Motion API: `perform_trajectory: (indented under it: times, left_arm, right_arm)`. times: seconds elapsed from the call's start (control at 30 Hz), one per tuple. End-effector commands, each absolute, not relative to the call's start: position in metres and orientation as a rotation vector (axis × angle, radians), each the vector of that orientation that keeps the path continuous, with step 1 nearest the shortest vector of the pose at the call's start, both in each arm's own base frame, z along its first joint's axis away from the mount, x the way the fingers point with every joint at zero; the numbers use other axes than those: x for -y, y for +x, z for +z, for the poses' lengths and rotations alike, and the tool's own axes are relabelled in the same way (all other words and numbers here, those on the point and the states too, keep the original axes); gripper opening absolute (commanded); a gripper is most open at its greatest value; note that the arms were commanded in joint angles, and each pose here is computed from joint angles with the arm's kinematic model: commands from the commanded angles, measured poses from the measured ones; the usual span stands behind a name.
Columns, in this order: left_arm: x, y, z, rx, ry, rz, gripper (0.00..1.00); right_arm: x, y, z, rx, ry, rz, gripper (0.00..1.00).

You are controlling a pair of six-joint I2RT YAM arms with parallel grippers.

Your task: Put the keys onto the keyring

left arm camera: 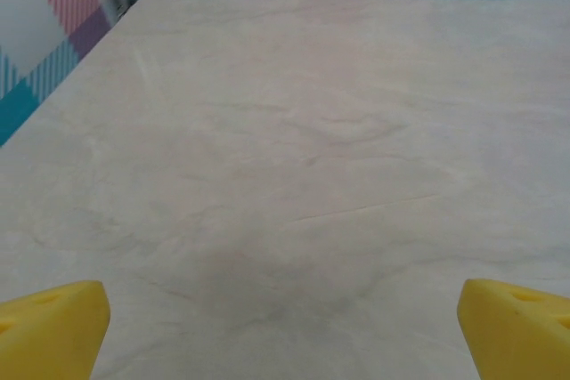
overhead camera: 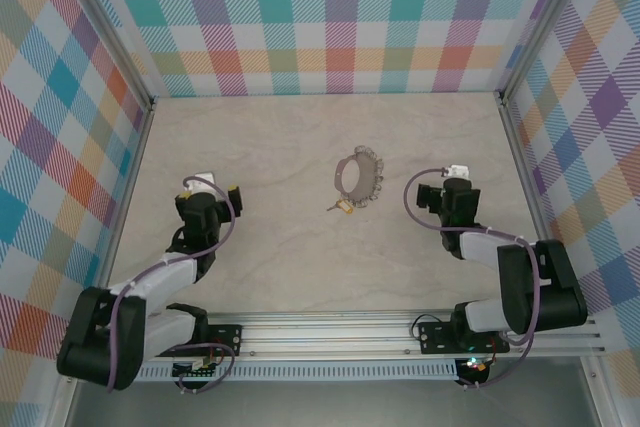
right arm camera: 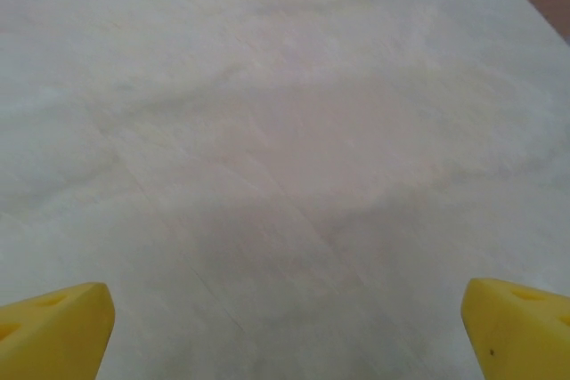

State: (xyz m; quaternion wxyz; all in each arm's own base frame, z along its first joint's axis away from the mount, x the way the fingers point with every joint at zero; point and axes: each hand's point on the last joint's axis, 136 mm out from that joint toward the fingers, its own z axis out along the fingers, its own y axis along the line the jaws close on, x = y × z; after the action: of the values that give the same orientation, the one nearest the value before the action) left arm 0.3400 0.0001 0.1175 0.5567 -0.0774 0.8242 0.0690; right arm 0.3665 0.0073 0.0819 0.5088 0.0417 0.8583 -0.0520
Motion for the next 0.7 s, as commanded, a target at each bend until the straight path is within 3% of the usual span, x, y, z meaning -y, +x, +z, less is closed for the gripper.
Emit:
perform_trajectory:
  times: [0.0, 0.37, 0.67]
  left_arm:
    - [-0.002, 0.358, 0.121, -1.86, -0.162, 0.09, 1.0]
    - [0.021, 0.399, 0.08, -1.987, -0.025, -0.066, 1.0]
    - [0.015, 0.4, 0.077, -2.0, -0.063, -0.065, 1.0]
  right_arm:
    - [-0.029, 0.388, 0.11, -1.897, -0.059, -0.024, 1.0]
    - [-0.022, 0.398, 0.09, -1.958, -0.037, 0.152, 1.0]
    - [-0.021, 0.398, 0.092, -1.948, -0.038, 0.147, 1.0]
